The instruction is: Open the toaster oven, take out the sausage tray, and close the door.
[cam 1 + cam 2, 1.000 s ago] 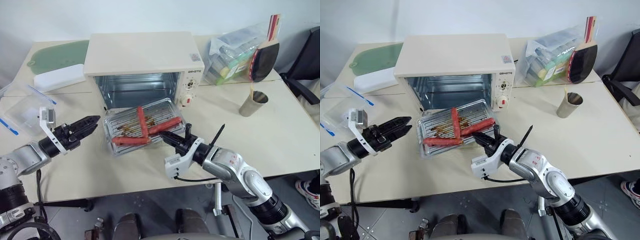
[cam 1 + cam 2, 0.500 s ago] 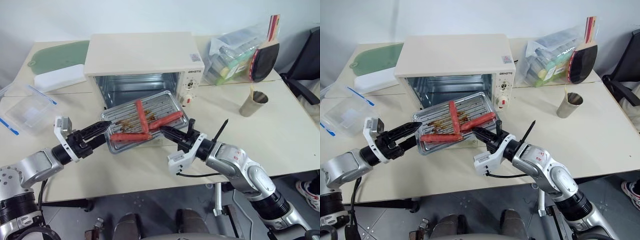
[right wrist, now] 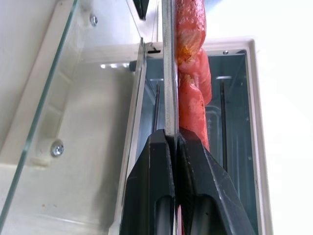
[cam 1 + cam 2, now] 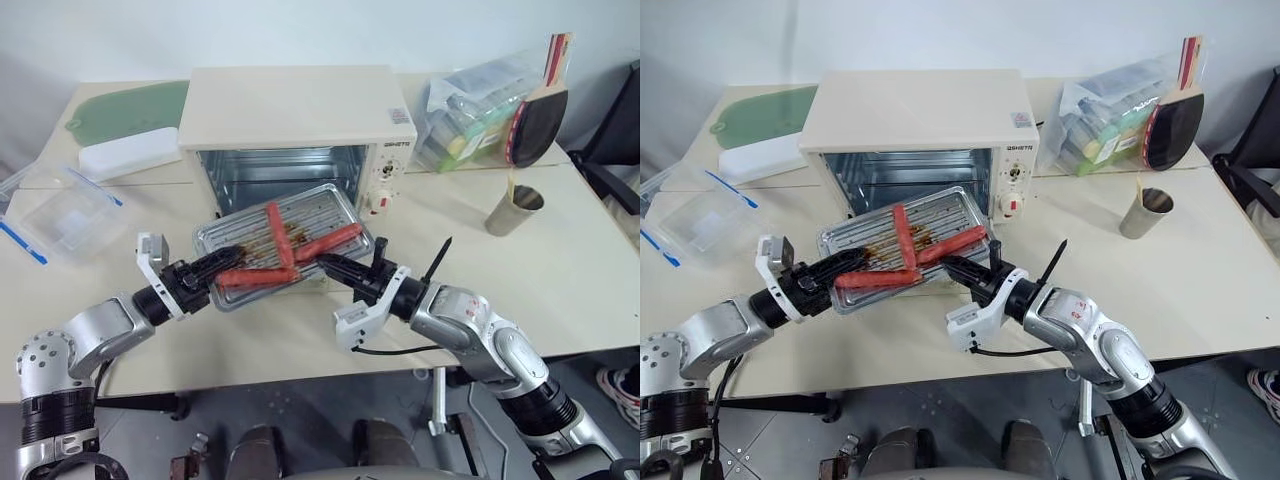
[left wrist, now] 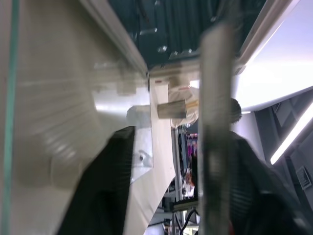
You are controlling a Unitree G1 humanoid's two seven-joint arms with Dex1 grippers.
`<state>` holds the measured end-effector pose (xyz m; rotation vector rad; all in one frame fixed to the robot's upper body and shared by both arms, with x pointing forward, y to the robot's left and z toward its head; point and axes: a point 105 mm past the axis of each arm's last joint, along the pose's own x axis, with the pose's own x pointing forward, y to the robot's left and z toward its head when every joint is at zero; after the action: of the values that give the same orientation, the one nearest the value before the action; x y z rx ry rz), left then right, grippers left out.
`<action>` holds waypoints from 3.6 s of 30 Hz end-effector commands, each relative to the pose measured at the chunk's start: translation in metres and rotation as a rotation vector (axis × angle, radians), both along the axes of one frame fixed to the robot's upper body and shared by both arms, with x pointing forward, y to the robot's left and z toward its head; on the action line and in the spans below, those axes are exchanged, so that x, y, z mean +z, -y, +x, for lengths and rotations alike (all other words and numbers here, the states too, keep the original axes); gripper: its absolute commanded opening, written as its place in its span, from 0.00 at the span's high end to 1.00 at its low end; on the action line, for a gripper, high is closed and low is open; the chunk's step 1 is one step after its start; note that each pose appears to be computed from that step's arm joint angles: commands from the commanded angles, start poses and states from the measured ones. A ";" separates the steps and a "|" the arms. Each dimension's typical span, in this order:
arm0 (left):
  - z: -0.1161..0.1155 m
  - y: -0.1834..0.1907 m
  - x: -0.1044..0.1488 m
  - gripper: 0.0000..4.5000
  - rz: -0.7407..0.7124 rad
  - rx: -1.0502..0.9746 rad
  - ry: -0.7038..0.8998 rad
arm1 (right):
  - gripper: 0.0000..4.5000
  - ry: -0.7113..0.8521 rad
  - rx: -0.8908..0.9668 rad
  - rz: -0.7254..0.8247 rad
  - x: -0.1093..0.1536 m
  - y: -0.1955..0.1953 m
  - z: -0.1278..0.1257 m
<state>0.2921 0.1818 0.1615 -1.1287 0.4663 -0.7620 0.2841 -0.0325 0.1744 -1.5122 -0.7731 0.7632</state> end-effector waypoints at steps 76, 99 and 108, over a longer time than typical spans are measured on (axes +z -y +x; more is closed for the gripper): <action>-0.158 -0.114 -0.024 1.00 -0.125 0.852 0.092 | 0.57 -1.032 -0.081 0.047 -0.077 0.097 0.056; -0.185 -0.151 -0.034 1.00 -0.138 1.039 0.062 | 1.00 -0.978 0.067 0.165 -0.014 0.060 0.060; -0.170 -0.144 -0.041 1.00 -0.147 0.957 0.013 | 1.00 -0.899 0.066 0.284 0.059 0.064 0.077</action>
<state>0.1221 0.3247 0.1161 -1.3076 -0.1604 0.0565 0.3587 -0.0913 0.2117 -0.7617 -0.1647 1.2344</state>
